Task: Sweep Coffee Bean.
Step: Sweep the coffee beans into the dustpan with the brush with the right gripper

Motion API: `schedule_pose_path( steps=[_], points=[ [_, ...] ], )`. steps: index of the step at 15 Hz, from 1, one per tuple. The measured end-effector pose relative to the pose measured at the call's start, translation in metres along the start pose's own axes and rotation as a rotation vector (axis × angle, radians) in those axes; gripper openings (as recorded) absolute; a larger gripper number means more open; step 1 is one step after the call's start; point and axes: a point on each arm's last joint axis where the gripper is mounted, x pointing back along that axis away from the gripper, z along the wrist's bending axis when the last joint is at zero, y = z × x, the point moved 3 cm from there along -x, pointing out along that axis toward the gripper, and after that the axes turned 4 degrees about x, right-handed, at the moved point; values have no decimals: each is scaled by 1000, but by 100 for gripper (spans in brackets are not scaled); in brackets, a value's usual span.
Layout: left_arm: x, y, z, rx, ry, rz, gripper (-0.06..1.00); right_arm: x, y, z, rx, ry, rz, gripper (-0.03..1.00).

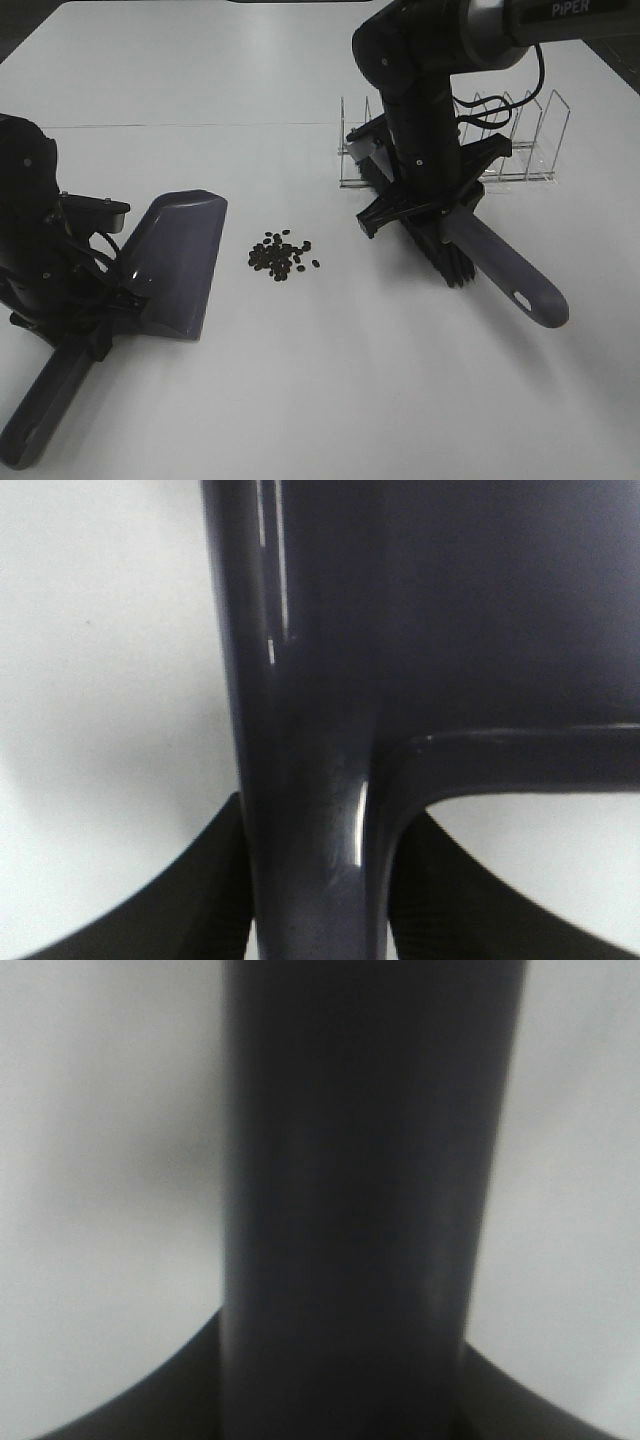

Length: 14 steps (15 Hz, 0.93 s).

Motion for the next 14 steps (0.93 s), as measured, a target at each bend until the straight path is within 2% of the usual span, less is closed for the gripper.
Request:
schedule_pose_path(
  steps=[2,5,12,13,14],
  points=[
    [0,0,0,-7,0,0,35,-2,1,3,-11,1,-2,28],
    [-1,0,0,-11,0,2,35,-3,1,23,29,-13,1,28],
    [-1,0,0,-11,0,1,35,-4,33,54,-37,128,-22,28],
    [-1,0,0,-11,0,1,35,-4,37,63,-39,157,-26,28],
    [-1,0,0,-18,0,1,35,-5,41,83,-28,199,-29,28]
  ],
)
